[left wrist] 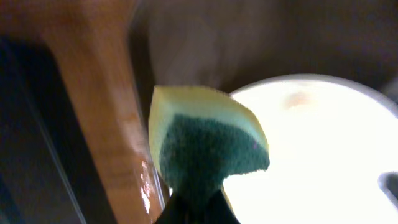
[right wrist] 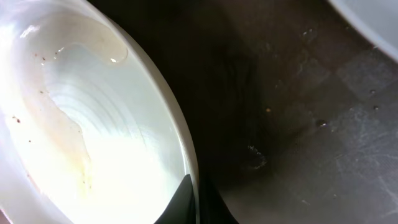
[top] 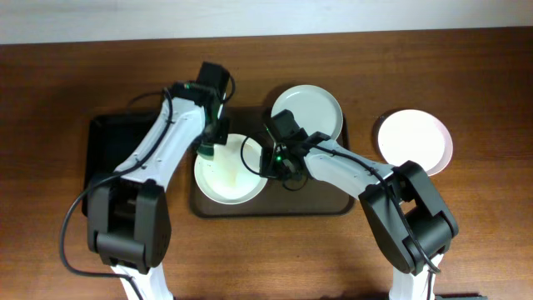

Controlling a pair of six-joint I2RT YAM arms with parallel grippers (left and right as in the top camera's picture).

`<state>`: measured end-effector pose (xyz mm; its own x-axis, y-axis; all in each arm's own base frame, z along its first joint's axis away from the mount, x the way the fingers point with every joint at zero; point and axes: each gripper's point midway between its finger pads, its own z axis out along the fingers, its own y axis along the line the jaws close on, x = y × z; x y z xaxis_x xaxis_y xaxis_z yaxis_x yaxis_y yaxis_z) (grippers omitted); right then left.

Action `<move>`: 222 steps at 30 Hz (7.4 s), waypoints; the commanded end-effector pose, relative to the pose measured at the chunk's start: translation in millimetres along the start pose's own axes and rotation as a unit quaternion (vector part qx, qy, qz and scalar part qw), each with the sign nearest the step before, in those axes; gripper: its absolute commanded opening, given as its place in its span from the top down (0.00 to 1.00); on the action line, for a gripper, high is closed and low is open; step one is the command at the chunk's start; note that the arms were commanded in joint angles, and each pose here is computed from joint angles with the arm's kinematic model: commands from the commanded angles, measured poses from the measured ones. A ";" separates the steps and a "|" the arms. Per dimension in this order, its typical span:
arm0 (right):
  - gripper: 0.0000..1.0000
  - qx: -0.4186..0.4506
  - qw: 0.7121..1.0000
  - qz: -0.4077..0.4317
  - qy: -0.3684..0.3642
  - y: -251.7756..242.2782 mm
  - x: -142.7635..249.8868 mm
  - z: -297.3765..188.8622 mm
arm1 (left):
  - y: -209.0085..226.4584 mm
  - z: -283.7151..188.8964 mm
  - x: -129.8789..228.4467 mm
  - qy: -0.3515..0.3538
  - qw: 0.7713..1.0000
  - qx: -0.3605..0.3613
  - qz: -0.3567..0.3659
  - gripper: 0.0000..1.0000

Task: Clean dirty plates on tray and stack at the side
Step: 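Scrub the held plate with the sponge in the left gripper, then carry the plate right and stack it on the first plate, then grasp the last plate on the tray with the right gripper, then scrub the last plate with the sponge in the left gripper, then carry the last plate right and stack it on the pile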

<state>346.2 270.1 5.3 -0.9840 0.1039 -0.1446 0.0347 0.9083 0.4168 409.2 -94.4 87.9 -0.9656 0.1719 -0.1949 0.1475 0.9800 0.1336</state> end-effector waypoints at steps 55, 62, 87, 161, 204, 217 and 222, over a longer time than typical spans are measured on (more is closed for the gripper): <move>0.92 0.325 0.884 0.323 -0.090 -362.5 -56.7 -253.8 | 34.4 -32.1 -29.3 -0.037 0.997 0.026 -0.056 0.99; 0.30 0.132 0.970 0.183 -0.094 -255.9 -107.0 -241.6 | 34.4 -32.2 -29.7 -0.038 0.997 0.026 -0.056 0.99; 0.61 0.221 0.970 0.078 0.058 -113.5 -52.0 -100.5 | 34.4 -32.1 -29.3 -0.037 0.997 0.026 -0.055 0.99; 0.96 0.113 0.988 -0.055 0.093 -59.2 -37.2 -7.7 | -53.7 54.5 32.7 0.133 0.961 0.240 0.010 0.99; 0.96 0.469 0.848 0.049 -0.241 -170.0 -85.7 -332.8 | 0.2 -43.9 -57.2 -0.004 0.967 0.256 0.009 0.99; 0.96 0.598 0.625 -0.121 -0.488 -13.4 -69.1 -388.2 | 0.2 -43.9 -57.4 -0.004 0.967 0.256 0.008 0.99; 0.96 0.483 0.813 -0.044 -0.322 -82.5 -82.3 -313.7 | 0.1 -43.8 -56.5 -0.002 0.967 0.256 0.008 0.99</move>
<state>361.0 77.1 311.9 -0.5794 -0.2840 -0.7639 0.4643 0.6553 -0.5958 452.9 -107.1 139.8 -0.9676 0.1687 -0.1878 0.2279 0.9036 -0.3627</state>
